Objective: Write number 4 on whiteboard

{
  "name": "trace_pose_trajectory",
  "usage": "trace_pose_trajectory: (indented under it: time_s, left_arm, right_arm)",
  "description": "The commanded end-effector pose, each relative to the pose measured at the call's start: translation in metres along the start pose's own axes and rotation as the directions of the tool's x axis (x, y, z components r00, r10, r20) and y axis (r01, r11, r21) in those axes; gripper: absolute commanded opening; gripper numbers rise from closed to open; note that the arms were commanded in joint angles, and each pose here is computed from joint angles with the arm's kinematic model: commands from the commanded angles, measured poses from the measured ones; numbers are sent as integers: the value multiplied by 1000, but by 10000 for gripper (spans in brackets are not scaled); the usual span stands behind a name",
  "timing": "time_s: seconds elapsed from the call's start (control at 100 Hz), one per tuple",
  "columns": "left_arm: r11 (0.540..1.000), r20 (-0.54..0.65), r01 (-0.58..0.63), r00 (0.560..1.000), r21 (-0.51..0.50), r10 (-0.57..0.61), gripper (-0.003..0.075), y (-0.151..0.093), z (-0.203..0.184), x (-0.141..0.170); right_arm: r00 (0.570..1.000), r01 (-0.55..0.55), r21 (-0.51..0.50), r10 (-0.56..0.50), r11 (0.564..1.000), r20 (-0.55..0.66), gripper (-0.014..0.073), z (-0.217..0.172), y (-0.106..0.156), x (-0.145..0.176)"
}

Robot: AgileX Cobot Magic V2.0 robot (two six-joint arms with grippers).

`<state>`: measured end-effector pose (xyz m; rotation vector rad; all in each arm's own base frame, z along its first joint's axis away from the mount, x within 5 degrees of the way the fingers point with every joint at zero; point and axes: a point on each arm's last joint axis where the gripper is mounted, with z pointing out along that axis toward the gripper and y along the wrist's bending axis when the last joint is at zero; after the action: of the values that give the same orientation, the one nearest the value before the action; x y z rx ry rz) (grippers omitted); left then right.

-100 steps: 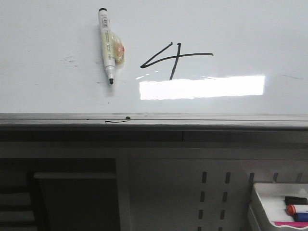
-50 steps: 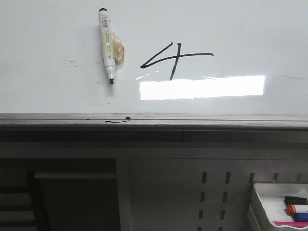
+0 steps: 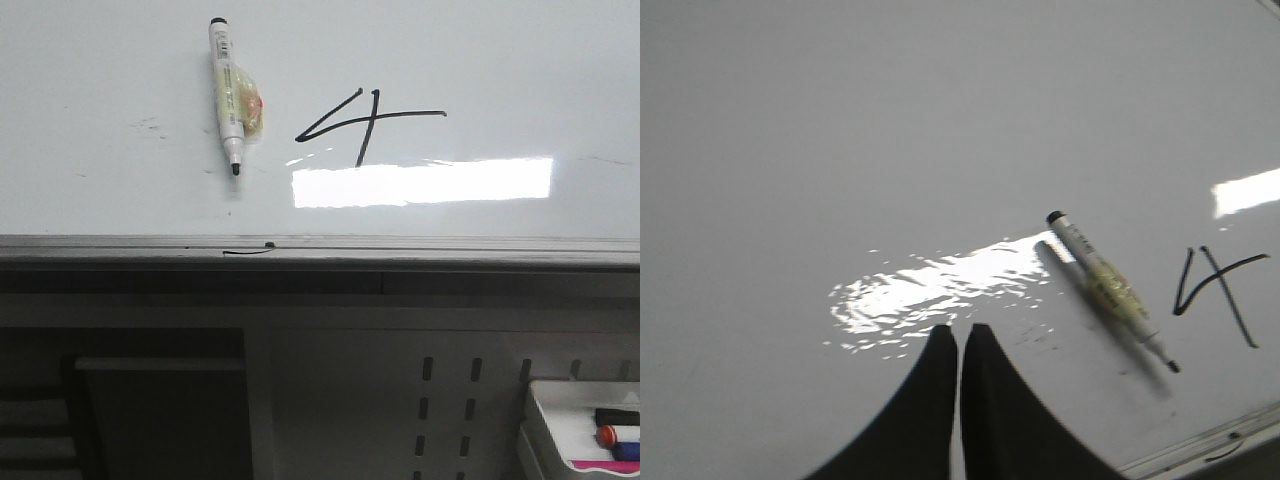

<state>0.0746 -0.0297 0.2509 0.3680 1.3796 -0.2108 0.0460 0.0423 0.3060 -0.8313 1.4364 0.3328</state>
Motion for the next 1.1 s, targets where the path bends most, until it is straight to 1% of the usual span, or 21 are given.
trace_pose_trajectory:
  time_s: [0.0, 0.12, 0.19, 0.31, 0.41, 0.51, 0.63, 1.09]
  left_arm:
    - [998, 78, -17, 997, -62, 22, -20, 3, -8, 2]
    - [988, 68, -28, 997, -153, 39, -20, 6, -19, 22]
    - [980, 34, -31, 999, -196, 38, -20, 7, -23, 32]
    - [973, -125, -45, 992, -227, 17, -20, 8, -28, 46]
    - [972, -274, -33, 961, -231, -32, -20, 7, -34, 61]
    - [974, -347, -26, 936, -223, -55, -20, 5, -38, 69]
    - [975, -362, 7, 928, -224, -90, -20, 3, -39, 71]
    - [975, -359, 10, 929, -224, -92, -20, 3, -39, 71]
  right_arm:
    - [995, 9, 40, -13, 999, 96, -45, -2, -5, -15]
    - [995, 9, 39, -13, 999, 94, -45, -2, -5, -15]
    - [995, 9, 39, -13, 999, 94, -45, -2, -5, -15]
    - [996, 9, 39, -13, 999, 93, -45, -2, -5, -15]
    - [996, 9, 39, -13, 999, 93, -45, -2, -5, -15]
    - [996, 9, 39, -13, 999, 93, -45, -2, -5, -15]
    - [996, 9, 39, -13, 999, 93, -45, -2, -5, -15]
    - [996, 9, 39, -13, 999, 93, -45, -2, -5, -15]
